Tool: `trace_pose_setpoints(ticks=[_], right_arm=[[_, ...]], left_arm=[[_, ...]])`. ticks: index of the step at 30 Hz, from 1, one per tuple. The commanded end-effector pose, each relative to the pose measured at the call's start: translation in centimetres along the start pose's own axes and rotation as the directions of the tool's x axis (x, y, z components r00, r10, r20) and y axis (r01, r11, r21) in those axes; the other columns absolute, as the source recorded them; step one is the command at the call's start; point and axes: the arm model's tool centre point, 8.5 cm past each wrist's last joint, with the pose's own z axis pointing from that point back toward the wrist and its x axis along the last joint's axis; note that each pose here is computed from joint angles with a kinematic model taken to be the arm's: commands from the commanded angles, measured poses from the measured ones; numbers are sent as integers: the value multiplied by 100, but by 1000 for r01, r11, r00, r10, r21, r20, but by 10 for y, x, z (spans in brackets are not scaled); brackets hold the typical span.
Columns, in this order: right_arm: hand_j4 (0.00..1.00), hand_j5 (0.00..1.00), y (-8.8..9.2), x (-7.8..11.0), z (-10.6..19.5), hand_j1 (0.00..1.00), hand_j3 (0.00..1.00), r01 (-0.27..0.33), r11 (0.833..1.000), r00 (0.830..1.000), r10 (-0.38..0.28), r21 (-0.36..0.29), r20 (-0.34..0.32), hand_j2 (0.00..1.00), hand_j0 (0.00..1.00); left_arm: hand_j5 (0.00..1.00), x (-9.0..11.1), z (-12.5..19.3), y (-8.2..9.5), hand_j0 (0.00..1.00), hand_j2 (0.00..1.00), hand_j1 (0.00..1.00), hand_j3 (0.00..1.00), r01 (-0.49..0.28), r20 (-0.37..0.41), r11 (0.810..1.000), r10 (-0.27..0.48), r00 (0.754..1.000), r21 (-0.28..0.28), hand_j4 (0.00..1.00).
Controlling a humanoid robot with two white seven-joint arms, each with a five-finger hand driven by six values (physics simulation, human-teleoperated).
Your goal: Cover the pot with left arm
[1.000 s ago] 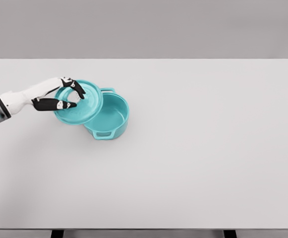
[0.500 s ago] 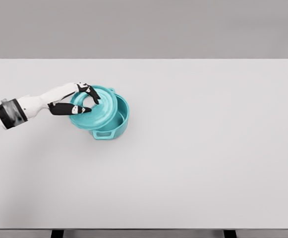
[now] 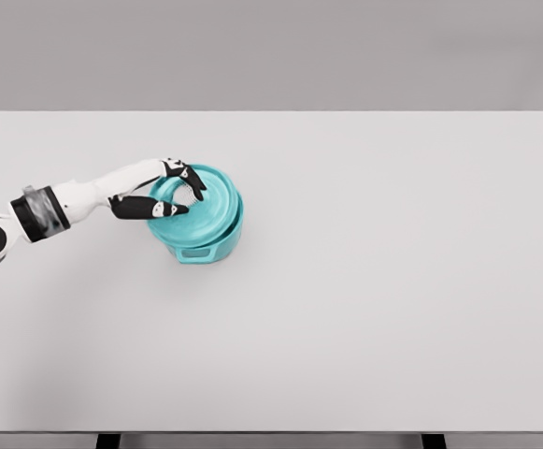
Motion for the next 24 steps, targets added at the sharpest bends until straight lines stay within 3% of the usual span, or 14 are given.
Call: trace_pose_setpoints(ticks=[1,24], right_arm=[[100,100,0,0,0,100,100,-1,1000,1000,1,1,0,100,100],[100,100,0,0,0,100,100,-1,1000,1000,1,1,0,100,100]], left_arm=[[47,0,0,0,47,47,47,47,-5,1,1000,5,1000,3,47],[47,2,-2,-2,47,47,47,47,-9,9,1000,9,1000,1,47]])
